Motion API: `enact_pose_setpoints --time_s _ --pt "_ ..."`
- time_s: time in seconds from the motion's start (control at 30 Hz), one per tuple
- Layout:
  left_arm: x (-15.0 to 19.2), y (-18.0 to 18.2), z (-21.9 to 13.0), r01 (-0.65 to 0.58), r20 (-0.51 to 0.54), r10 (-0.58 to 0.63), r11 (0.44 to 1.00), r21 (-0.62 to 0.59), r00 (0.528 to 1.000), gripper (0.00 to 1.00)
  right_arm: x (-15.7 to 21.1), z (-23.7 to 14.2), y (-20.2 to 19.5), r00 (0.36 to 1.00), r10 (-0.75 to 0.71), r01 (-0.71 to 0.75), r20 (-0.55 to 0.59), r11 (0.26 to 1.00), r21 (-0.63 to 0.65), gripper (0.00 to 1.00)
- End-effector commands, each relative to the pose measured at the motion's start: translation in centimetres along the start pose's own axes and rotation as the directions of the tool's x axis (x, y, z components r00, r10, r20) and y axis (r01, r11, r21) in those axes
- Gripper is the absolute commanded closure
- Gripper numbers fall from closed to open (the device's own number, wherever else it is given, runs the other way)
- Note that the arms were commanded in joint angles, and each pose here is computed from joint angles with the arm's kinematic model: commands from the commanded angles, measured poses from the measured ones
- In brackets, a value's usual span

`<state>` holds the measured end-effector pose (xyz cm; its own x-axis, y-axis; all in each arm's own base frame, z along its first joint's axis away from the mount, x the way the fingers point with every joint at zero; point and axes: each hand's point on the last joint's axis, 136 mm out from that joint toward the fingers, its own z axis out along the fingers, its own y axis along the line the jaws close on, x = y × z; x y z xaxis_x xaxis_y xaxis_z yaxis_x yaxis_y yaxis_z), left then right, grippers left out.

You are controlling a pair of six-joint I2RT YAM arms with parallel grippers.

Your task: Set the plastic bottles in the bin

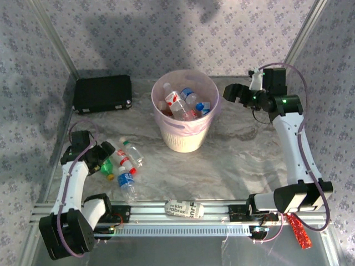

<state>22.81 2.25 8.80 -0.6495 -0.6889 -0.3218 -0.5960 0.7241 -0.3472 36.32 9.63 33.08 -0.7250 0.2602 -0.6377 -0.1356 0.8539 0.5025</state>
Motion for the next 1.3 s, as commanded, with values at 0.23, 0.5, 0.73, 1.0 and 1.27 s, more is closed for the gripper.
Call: enact_pose_setpoints --time_s 0.23,0.5,0.73,1.0,1.27 --pt "0.6 1.2 2.9 0.003 -0.031 -0.004 0.999 -0.038 1.0 0.18 -0.3 -0.6 0.1 1.0 -0.013 0.014 0.021 1.0 -0.007 0.12" --pt "0.6 1.3 3.4 0.013 -0.022 -0.013 1.0 -0.028 1.0 0.32 -0.4 -0.5 -0.2 1.0 -0.011 0.011 0.024 1.0 0.0 0.12" --pt "-0.2 0.2 2.1 0.001 -0.004 -0.001 1.0 0.006 1.0 0.43 -0.5 -0.6 -0.5 1.0 -0.005 0.005 0.027 1.0 0.008 0.12" --pt "-2.2 -1.8 -0.8 -0.022 0.054 0.019 0.998 0.054 0.998 0.45 -0.7 -0.7 -0.2 1.0 -0.008 0.008 0.025 1.0 0.004 0.12" --pt "-6.1 -7.4 -7.1 -0.087 0.142 0.058 0.975 0.205 0.988 0.51 -0.8 -0.5 -0.1 1.0 -0.005 0.005 0.023 1.0 0.005 0.12"
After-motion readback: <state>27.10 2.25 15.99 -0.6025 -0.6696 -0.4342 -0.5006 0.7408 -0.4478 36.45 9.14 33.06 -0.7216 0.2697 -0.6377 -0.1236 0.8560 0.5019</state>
